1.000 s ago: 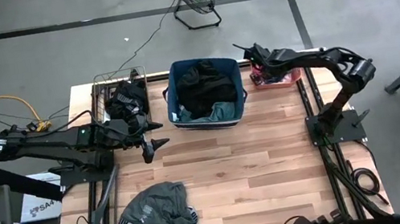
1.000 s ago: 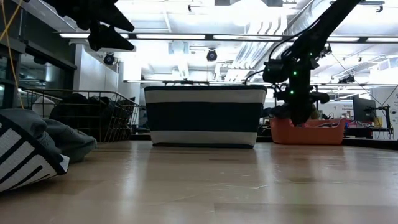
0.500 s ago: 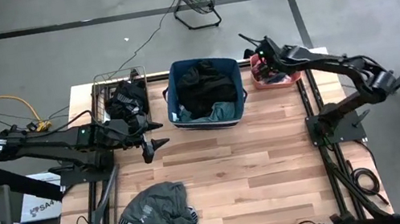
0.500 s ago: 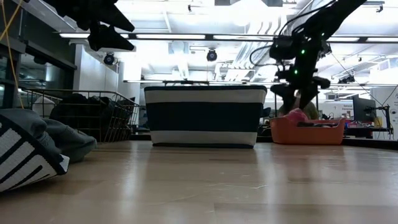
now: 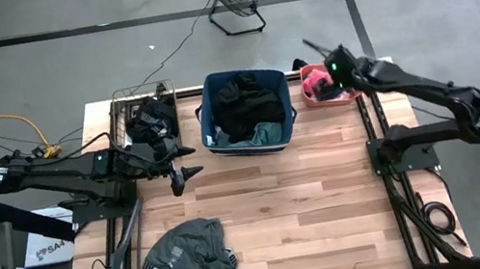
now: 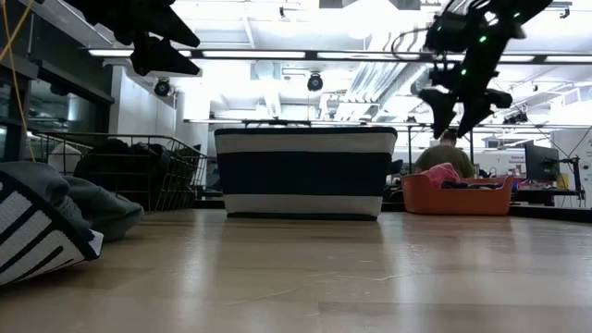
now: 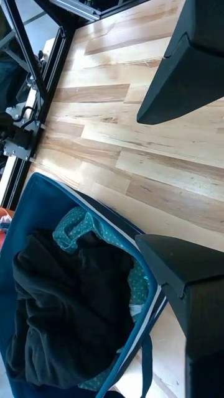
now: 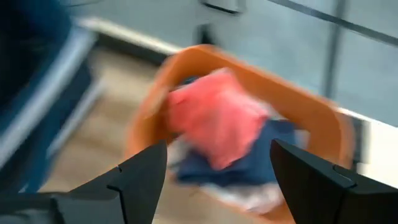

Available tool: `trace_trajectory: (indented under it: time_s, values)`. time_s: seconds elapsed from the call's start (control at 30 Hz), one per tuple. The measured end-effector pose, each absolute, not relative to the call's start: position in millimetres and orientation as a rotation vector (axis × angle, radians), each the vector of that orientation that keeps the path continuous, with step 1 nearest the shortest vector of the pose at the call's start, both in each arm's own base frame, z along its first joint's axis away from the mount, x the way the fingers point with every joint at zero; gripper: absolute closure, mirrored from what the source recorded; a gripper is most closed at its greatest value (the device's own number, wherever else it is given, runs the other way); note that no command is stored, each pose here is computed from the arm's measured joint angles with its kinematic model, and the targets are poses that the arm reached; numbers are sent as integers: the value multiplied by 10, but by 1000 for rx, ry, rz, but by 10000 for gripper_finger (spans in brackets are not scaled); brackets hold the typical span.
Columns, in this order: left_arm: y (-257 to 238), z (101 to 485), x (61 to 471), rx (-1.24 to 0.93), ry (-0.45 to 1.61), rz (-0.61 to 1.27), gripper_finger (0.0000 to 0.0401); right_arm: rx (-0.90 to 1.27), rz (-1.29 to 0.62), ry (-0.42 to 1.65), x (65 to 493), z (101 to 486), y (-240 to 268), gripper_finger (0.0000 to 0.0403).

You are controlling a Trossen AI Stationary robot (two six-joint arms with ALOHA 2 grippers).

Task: Pick & Place Cloths
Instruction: Put the gray underwear into the wire basket

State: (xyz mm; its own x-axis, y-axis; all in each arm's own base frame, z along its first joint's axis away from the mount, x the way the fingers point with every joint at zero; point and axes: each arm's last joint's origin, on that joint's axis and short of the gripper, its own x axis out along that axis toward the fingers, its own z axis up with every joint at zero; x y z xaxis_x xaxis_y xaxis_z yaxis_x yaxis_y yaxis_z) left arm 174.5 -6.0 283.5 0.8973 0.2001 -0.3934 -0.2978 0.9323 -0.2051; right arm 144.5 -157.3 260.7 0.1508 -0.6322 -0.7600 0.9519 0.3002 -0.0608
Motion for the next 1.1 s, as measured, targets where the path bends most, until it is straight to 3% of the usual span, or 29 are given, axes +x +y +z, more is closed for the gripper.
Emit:
trace_trajectory:
  time_s: [0.17, 0.33, 0.47, 0.67, 1.1]
  values:
    - [-60, 2835, 1744, -266, 377, 261, 102, 448, -971, 678, 1470, 2462, -1157, 125]
    - [-59, 2835, 1745, -265, 377, 261, 102, 463, -549, 513, 1490, 2195, -734, 125]
    - [-59, 2837, 1745, -266, 375, 261, 102, 449, -330, 369, 1498, 2068, -504, 125]
    - [-60, 2837, 1745, -270, 374, 261, 102, 421, -193, 200, 1492, 1884, -325, 125]
    - [-65, 2834, 1745, -274, 380, 245, 102, 428, -46, 133, 1393, 1847, -210, 125]
